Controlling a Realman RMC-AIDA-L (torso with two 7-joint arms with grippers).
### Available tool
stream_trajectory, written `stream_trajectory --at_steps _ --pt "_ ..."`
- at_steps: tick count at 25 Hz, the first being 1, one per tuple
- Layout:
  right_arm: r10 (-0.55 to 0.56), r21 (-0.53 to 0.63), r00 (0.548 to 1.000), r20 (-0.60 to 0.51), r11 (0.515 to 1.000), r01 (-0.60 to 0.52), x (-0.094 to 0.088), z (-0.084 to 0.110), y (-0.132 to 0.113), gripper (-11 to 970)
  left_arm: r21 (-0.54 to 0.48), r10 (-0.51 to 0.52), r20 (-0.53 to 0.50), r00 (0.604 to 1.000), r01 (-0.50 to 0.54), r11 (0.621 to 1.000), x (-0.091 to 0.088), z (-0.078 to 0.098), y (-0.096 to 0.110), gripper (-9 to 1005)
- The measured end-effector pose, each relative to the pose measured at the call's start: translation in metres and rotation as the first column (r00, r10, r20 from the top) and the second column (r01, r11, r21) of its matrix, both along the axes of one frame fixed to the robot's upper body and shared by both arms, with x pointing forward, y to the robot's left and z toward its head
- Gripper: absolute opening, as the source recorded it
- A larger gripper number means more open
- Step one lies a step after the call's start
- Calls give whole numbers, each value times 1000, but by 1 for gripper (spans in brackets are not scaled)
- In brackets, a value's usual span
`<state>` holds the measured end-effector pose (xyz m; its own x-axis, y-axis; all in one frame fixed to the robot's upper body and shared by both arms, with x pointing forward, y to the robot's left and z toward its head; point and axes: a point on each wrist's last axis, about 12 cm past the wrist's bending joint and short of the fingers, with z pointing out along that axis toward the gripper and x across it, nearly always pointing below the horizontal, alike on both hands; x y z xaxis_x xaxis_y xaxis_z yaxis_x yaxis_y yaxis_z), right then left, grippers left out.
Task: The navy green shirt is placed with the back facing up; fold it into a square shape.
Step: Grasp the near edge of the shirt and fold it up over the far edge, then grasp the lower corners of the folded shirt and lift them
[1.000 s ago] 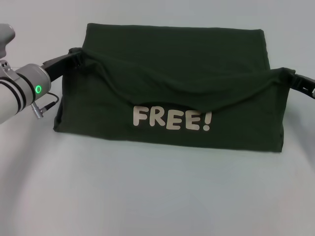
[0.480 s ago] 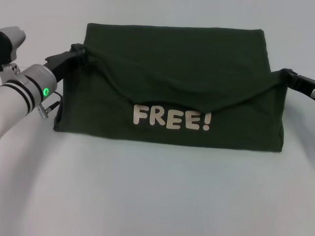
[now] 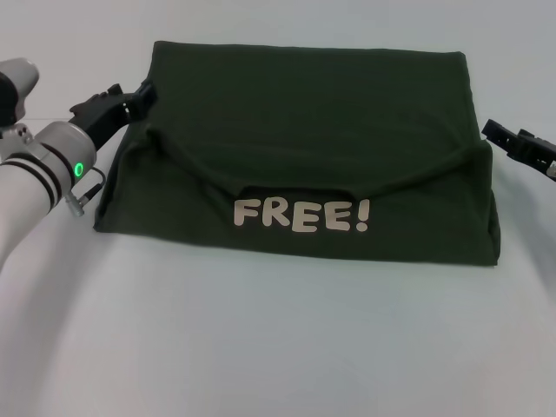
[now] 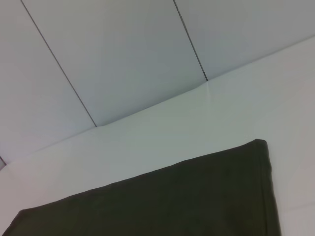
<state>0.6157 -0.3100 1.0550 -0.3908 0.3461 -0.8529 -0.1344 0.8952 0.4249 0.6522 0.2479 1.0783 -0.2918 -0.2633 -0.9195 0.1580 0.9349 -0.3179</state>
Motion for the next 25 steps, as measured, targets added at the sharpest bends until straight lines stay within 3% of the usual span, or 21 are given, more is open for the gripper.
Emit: stream_trajectory --at_steps 3,6,11,12,18,25 --pt "1 42 1000 -5 999 -1 -7 -3 -4 607 -38 25 -21 999 -26 999 -5 -5 7 487" --pt "29 99 1000 6 995 -30 -19 -5 -9 714 -176 18 -66 998 -29 984 -17 -13 21 561" --pt "78 168 997 20 983 -80 -44 -10 -19 931 -324 -165 -96 982 126 938 -40 -10 48 609" --pt "103 183 995 12 978 -103 -52 -13 -21 933 -347 -229 -114 967 177 921 -50 -8 63 618" --pt "152 181 988 -15 972 -147 -60 -17 -20 944 -327 -293 -168 941 227 917 -69 -6 94 823" --pt "180 178 983 -29 969 -172 -63 -21 -13 946 -199 -266 -224 938 223 954 -72 -14 103 873"
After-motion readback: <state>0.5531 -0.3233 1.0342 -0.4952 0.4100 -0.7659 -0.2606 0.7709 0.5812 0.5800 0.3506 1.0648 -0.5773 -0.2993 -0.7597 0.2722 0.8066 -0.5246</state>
